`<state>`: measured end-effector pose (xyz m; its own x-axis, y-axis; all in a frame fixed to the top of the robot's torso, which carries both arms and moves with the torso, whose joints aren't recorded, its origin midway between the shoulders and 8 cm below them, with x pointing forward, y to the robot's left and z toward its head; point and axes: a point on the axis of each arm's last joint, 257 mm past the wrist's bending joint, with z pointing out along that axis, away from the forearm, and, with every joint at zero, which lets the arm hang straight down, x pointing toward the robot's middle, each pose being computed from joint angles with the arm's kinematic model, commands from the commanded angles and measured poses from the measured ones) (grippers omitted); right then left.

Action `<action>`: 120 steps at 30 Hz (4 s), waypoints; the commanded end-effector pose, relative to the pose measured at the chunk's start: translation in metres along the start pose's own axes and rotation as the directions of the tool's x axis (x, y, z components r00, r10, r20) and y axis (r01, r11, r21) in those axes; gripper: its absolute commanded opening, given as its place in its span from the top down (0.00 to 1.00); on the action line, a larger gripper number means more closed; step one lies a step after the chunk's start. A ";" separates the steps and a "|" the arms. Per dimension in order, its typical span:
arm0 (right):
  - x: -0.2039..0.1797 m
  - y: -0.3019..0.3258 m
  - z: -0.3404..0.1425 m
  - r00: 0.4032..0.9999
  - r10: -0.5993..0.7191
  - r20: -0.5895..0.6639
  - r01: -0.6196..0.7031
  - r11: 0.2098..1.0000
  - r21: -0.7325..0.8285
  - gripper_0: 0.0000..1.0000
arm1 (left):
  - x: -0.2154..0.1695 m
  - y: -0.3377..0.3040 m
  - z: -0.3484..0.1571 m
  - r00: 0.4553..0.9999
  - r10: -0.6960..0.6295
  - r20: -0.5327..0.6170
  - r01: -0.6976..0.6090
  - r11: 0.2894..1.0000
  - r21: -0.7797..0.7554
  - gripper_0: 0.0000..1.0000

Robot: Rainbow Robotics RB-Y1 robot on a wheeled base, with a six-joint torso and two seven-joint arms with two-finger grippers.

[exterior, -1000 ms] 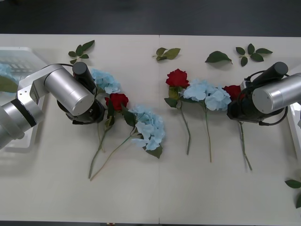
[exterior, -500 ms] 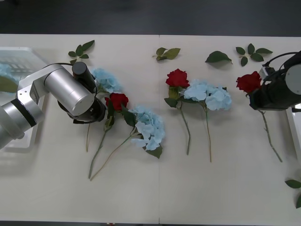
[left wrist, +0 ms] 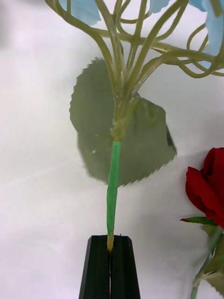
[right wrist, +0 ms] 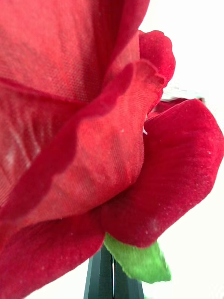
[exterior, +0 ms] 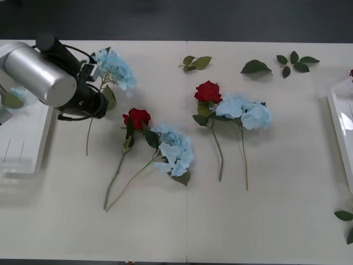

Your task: Put the red flowers into the right box and the blue flowers into the left box

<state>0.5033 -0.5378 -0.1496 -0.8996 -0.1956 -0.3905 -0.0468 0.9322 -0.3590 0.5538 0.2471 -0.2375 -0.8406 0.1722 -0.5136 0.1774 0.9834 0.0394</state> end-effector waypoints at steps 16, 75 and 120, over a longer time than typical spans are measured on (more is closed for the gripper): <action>0.031 -0.072 0.085 0.994 0.102 0.028 -0.105 0.978 0.181 1.00 | -0.064 0.182 -0.131 0.978 0.129 0.166 -0.129 0.992 -0.015 1.00; -0.040 0.262 -0.034 0.980 0.196 -0.032 -0.196 0.931 -0.308 0.11 | 0.098 0.361 -0.069 0.992 -0.006 -0.127 -0.036 0.945 -0.325 1.00; -0.023 0.378 0.051 0.988 0.146 0.044 -0.127 0.946 -0.298 0.12 | 0.050 0.096 -0.124 0.952 0.304 -0.023 -0.288 0.921 0.262 0.00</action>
<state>0.5206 -0.2032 -0.3283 -0.8902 -0.0561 -0.4522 -0.0443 0.9983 -0.0367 0.4696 0.3602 -0.1595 -0.7309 0.5167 -0.4458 0.5957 0.8018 -0.0474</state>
